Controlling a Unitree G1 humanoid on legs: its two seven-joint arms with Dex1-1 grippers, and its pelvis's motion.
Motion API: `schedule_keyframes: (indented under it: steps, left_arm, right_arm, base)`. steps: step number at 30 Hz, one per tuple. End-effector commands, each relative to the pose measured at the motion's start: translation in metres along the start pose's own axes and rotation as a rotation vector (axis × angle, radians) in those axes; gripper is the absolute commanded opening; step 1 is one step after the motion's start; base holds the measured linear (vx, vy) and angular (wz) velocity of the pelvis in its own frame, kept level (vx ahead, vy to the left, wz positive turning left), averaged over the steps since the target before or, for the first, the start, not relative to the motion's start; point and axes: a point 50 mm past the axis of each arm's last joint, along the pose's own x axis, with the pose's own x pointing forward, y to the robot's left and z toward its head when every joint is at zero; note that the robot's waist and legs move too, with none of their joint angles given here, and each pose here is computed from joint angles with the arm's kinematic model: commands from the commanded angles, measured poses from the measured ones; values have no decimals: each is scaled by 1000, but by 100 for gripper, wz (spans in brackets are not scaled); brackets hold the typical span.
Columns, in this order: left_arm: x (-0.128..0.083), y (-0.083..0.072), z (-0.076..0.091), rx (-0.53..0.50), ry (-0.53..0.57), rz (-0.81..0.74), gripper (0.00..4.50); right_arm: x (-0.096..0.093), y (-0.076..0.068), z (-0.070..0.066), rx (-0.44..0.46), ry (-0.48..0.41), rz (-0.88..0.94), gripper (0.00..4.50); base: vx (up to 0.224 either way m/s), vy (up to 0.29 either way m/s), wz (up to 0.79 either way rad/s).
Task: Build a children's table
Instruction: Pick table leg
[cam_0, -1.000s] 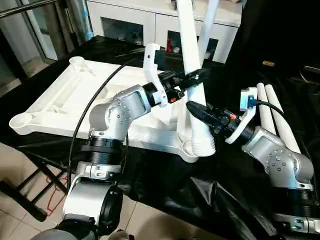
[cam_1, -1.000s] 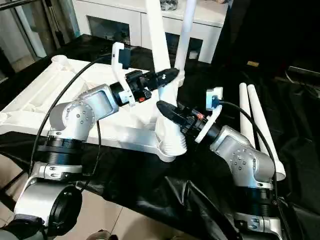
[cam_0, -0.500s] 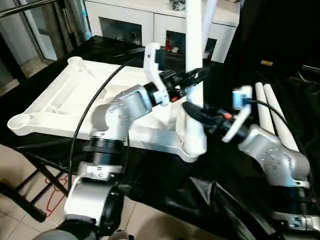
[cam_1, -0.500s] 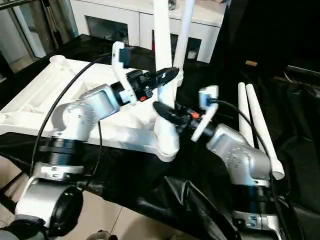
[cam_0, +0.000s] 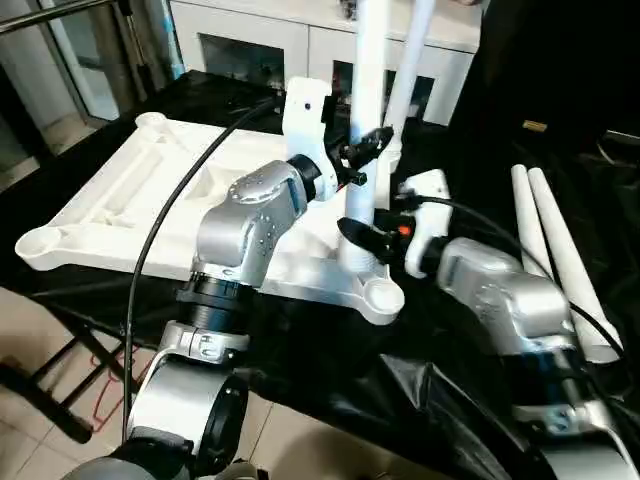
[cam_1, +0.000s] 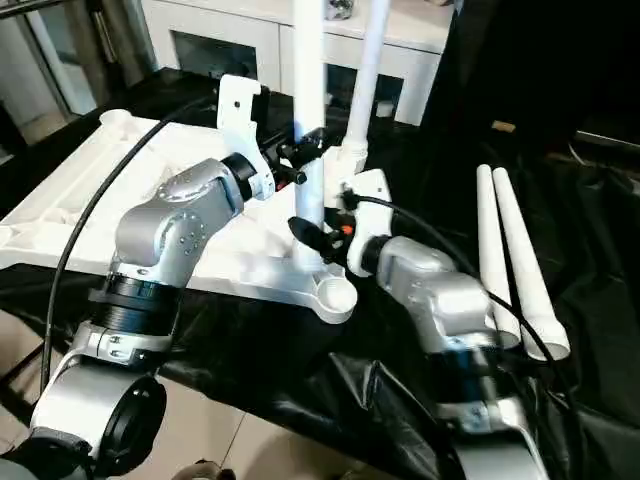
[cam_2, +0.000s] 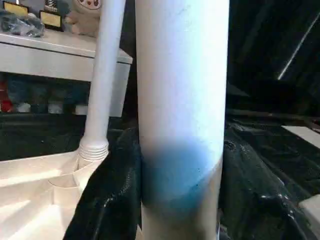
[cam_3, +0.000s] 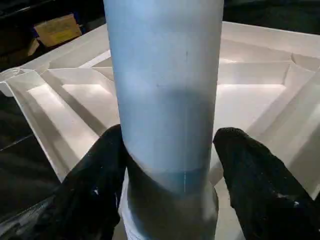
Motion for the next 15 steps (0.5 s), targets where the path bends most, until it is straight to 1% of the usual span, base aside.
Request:
schedule_keyframes:
  steps: [1, 2, 3, 4, 6, 8, 10, 11, 12, 13, 15]
  left_arm:
    - [3, -6, 9, 40, -32, -12, 184]
    - [3, -6, 8, 41, -32, -14, 184]
    - [3, -7, 8, 43, -32, -17, 184]
    - [3, -7, 8, 43, -32, -17, 184]
    - [4, -7, 8, 41, -29, -25, 184]
    - [4, -7, 7, 40, -29, -25, 184]
    - [3, -7, 6, 42, -19, -25, 184]
    - [3, -6, 5, 43, -14, -23, 218]
    - [3, -6, 4, 37, -6, -28, 239]
    - [2, -5, 4, 34, -1, -31, 252]
    - [-1, -2, 2, 1, 15, -77, 258]
  right_arm:
    - [1, -4, 4, -23, -14, -32, 259]
    - [2, -3, 4, -27, -16, -30, 237]
    - [3, -3, 4, -30, -17, -28, 237]
    - [3, -3, 4, -30, -17, -28, 216]
    - [5, -3, 4, -34, -19, -30, 214]
    - [5, -2, 4, -36, -22, -27, 201]
    - [3, -2, 6, -39, -38, -6, 197]
    - [2, -1, 6, -42, -44, 5, 197]
    - [1, -1, 7, -41, -53, 19, 195]
    - [0, -1, 8, -41, -59, 27, 195]
    - [-8, 3, 13, -56, -106, 121, 194]
  base:
    - [0, 0, 0]
    - [0, 0, 0]
    - [0, 0, 0]
    - [0, 0, 0]
    - [0, 0, 0]
    - [0, 0, 0]
    - [0, 0, 0]
    - [0, 0, 0]
    - [0, 0, 0]
    - [0, 0, 0]
    - [0, 0, 0]
